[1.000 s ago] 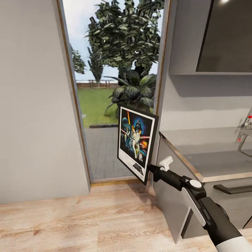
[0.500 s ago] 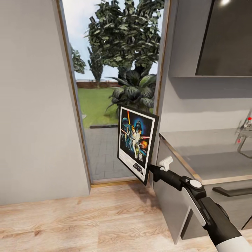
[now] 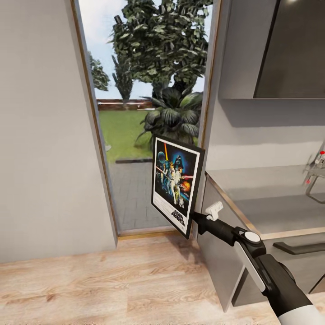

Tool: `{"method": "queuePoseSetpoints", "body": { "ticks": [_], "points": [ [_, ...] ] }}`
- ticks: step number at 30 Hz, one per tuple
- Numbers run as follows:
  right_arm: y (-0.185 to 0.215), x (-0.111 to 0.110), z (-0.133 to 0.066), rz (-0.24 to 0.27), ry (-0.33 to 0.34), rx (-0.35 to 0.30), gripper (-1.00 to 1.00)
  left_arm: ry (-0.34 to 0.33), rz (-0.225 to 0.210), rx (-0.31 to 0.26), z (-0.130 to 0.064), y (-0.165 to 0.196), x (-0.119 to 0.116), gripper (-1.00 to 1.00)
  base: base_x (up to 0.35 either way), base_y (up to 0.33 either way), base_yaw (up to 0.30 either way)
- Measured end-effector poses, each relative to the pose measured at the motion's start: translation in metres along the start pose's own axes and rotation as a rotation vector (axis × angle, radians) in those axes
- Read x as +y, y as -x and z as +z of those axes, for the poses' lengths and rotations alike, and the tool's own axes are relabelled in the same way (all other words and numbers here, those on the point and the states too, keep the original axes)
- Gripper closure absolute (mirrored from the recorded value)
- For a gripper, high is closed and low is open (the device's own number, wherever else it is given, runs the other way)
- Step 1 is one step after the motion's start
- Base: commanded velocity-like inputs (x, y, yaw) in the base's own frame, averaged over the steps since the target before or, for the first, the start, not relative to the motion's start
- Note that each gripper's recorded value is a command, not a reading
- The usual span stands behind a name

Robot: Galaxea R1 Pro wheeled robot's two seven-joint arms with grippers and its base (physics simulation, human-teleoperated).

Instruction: Pick up the poster from the kitchen countertop and hang it on one of the wall nails in the kitchen.

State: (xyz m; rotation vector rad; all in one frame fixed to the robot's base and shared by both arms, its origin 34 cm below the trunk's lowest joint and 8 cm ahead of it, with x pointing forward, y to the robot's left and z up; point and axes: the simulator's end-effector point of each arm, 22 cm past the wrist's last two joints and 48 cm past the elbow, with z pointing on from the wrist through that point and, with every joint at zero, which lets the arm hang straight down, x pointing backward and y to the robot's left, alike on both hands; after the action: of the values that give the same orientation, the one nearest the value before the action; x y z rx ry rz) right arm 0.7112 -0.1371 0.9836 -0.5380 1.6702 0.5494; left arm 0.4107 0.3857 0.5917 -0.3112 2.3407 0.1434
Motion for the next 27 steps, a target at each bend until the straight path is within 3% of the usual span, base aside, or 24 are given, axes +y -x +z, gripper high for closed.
{"method": "queuePoseSetpoints", "body": {
  "ticks": [27],
  "points": [
    [0.013,0.000,0.000,0.028,0.002,0.035,1.00,0.007,0.010,0.043,-0.029,0.009,0.004,-1.00,0.000,0.000,0.000]
  ]
}}
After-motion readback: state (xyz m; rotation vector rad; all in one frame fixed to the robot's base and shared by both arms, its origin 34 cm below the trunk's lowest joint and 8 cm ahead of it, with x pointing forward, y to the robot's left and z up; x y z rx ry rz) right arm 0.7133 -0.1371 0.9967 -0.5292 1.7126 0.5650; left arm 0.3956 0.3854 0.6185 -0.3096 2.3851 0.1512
